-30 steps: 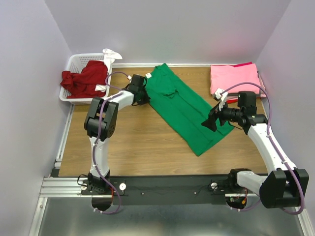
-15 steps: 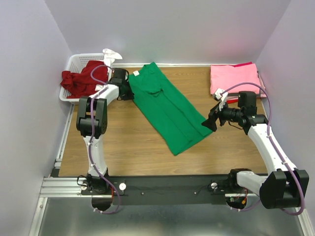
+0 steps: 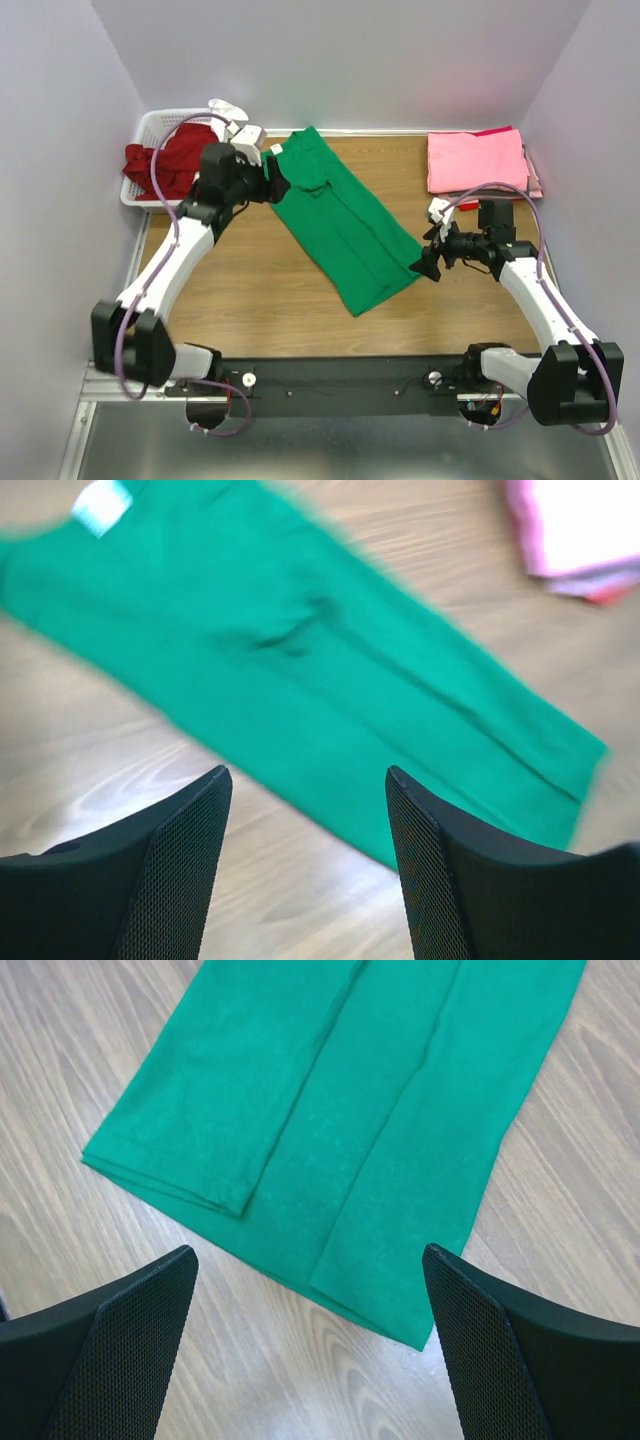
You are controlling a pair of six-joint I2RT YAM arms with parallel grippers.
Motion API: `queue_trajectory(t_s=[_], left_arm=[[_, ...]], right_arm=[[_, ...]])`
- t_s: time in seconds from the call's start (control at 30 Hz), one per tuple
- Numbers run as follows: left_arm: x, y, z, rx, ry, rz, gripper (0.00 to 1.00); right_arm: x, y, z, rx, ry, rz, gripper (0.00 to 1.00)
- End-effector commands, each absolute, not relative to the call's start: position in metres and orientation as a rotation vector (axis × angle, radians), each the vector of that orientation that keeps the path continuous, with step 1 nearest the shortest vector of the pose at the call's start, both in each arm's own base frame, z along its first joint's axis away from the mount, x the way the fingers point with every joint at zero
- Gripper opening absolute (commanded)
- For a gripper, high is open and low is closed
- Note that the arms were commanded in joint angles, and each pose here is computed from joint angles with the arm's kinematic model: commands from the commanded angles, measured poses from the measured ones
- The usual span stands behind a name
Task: Fold and stack the t-shirts
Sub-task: Fold the tshirt
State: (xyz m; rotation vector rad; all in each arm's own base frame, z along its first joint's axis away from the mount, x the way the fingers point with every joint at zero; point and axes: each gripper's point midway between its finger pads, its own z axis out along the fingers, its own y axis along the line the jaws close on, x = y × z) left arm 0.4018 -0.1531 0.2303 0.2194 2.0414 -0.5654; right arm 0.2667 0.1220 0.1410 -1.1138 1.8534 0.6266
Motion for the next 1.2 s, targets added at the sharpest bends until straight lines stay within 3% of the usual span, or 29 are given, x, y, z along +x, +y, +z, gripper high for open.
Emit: queue_trajectory(t_s=[0.0,0.2,0.37,0.7,1.0,1.17], left_arm=[[0.348,-0.212,0.230,0.555,1.905,-0.654,0.71],[0.240,-0.293,0.212,0.819,1.837,-0.791,0.71],[0.198,-0.304,0.175,0.839,1.908,-0.779,0.71],[0.194,-0.325,0.121,0.920,2.029,-0.605,0.71],[0.205,-0.360,0.097,1.028,2.039,-0.470,0.65],[0.188,-0.376,0.065,1.103,2.082,-0.403,0.64]], right_arm=[[0.262,0.121,0.142,-1.194,1.772,0.594,1.00],[0.266,0.110,0.140,-1.190,1.781,0.529,1.00],[0.277,0.091,0.146,-1.088,1.838,0.491,1.00],[0.290,0.077,0.145,-0.977,1.938,0.477,1.00],[0.294,0.072,0.140,-0.947,1.975,0.470,1.00],[0.295,0.070,0.139,-0.940,1.984,0.470,1.00]])
